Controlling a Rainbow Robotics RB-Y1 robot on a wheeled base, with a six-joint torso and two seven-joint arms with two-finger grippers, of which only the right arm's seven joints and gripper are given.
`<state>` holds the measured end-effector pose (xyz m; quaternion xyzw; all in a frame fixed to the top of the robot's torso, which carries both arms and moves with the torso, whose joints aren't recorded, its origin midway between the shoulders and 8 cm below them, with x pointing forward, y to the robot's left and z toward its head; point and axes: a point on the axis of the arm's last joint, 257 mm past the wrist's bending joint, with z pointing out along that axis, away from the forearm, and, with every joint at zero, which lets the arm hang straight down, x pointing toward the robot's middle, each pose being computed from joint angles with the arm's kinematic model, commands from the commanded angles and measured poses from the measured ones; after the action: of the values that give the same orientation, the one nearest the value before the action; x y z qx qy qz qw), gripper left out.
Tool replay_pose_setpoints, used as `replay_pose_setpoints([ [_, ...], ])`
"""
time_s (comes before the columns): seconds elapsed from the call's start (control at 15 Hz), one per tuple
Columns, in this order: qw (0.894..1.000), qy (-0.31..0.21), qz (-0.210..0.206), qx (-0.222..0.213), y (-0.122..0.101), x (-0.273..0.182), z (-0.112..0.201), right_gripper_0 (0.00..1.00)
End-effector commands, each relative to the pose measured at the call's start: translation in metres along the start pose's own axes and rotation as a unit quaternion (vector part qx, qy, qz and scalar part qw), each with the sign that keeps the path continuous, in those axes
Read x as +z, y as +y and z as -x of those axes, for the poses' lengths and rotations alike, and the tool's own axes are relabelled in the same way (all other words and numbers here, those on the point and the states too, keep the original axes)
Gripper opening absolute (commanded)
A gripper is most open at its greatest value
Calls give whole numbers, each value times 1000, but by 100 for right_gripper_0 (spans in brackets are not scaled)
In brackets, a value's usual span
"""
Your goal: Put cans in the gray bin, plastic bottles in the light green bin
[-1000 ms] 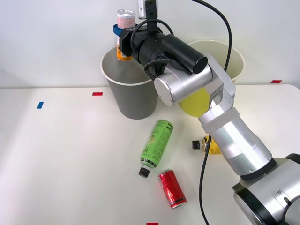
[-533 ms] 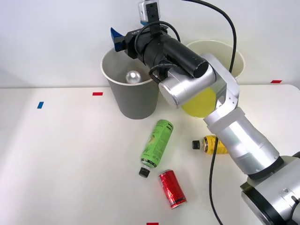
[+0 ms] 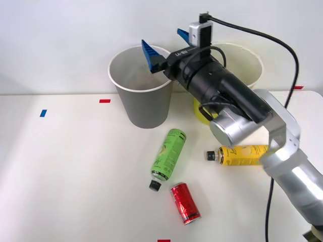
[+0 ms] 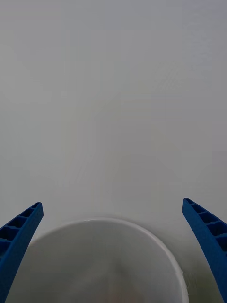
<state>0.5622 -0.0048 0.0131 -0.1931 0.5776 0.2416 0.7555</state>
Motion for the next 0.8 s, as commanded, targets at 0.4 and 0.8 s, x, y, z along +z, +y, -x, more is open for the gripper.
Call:
replay_pose_setpoints([
  [0.4,995,-32,-66,64,-32,-188,-9,100],
  [0.8,977,-20,-175,121,-60,-285,-59,100],
])
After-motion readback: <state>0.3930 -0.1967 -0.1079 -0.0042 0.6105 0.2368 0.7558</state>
